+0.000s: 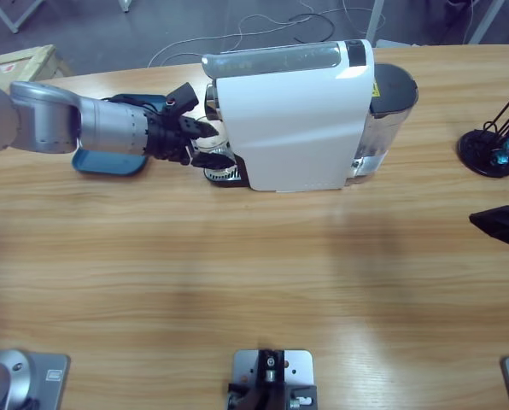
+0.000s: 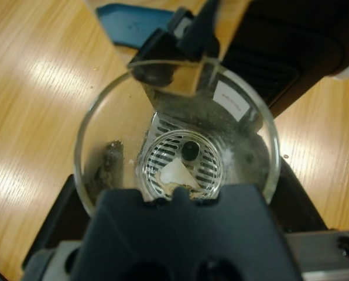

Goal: Pour coffee

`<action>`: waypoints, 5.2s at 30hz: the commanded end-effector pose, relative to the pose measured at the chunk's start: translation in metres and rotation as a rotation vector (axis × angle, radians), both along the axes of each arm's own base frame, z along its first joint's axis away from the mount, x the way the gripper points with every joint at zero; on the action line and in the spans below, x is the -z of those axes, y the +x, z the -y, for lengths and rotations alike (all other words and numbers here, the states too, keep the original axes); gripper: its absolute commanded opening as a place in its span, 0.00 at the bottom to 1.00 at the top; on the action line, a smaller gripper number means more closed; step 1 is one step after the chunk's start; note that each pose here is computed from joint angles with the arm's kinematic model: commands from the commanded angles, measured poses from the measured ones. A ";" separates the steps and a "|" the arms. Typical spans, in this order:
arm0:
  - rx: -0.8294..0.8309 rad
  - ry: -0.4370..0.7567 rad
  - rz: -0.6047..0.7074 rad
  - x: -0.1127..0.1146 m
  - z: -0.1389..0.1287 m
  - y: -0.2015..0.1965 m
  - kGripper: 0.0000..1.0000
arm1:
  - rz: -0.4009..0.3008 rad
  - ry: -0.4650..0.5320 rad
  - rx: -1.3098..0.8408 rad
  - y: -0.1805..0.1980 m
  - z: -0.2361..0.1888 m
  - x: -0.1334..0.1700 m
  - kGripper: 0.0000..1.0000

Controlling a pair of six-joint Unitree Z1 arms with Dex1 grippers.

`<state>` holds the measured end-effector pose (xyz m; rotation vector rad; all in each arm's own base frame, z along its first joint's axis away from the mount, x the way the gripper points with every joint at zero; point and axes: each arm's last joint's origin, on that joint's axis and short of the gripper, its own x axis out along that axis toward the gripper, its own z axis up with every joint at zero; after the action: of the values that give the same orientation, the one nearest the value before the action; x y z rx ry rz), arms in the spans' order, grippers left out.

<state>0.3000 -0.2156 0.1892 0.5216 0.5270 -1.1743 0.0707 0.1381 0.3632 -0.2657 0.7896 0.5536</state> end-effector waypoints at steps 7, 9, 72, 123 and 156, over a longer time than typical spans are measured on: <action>-0.070 -0.022 -0.041 -0.003 -0.015 0.000 0.99 | -0.005 -0.034 -0.009 0.003 -0.013 0.006 1.00; -0.070 -0.046 -0.027 -0.016 -0.023 -0.010 0.99 | -0.004 -0.035 -0.008 0.004 -0.015 0.007 1.00; -0.403 -0.113 -0.114 -0.117 -0.113 -0.169 0.99 | -0.297 -0.252 0.117 0.280 -0.137 -0.007 0.00; -0.394 -0.133 -0.099 -0.116 -0.116 -0.175 0.99 | -0.229 -0.146 0.149 0.214 -0.131 -0.057 1.00; -0.362 -0.134 -0.095 -0.116 -0.113 -0.177 0.99 | -0.197 -0.017 0.212 0.183 -0.109 -0.081 1.00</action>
<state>0.1282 -0.1045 0.3139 0.2389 0.5786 -0.8713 0.2812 0.2626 0.4239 -0.1943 1.0285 0.3499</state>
